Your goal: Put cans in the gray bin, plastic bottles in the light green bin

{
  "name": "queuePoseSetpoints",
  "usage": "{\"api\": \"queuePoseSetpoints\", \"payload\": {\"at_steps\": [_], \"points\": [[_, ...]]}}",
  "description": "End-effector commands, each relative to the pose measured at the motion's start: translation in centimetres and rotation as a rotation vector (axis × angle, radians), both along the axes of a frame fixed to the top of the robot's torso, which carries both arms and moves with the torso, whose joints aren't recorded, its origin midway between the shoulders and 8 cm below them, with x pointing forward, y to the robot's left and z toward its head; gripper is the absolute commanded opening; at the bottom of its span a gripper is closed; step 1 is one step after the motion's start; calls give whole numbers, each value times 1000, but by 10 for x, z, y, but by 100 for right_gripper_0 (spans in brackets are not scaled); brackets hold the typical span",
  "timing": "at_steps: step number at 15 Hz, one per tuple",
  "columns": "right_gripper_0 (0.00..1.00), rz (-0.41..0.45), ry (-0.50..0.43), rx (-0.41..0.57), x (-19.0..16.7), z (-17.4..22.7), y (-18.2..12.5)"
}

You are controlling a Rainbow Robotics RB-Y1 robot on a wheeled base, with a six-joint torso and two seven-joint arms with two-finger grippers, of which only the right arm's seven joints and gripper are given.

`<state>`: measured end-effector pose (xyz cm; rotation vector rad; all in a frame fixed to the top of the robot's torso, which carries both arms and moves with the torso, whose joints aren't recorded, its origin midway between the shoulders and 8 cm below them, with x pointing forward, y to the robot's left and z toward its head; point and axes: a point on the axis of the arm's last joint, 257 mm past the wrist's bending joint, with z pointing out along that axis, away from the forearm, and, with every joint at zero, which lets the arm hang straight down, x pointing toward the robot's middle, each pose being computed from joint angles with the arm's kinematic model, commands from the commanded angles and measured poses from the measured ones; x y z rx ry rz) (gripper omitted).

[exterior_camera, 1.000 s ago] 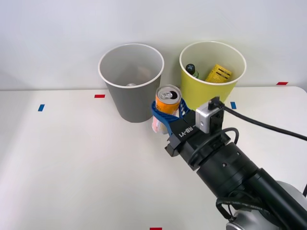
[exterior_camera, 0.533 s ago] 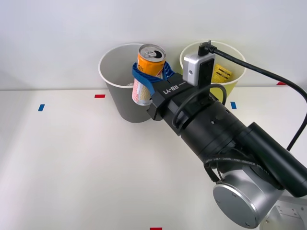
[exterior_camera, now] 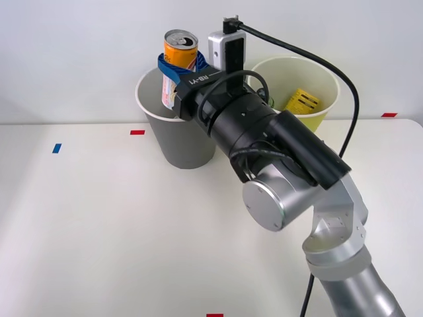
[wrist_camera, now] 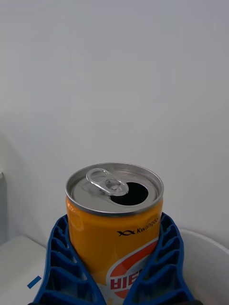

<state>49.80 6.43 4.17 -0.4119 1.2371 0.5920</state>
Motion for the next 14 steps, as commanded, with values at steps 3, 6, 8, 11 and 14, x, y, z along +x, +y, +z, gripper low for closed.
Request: {"api": "queuePoseSetpoints", "payload": {"at_steps": [3,6,8,11,14], "points": [[0,-57,-23,-13,61,-9,20],[0,-99,-31,-53,87,-12,15],[0,-109,-31,-71,94,-12,15],[13,-108,-40,-56,94,-9,14],[100,-98,-39,-56,91,-9,19]]}}
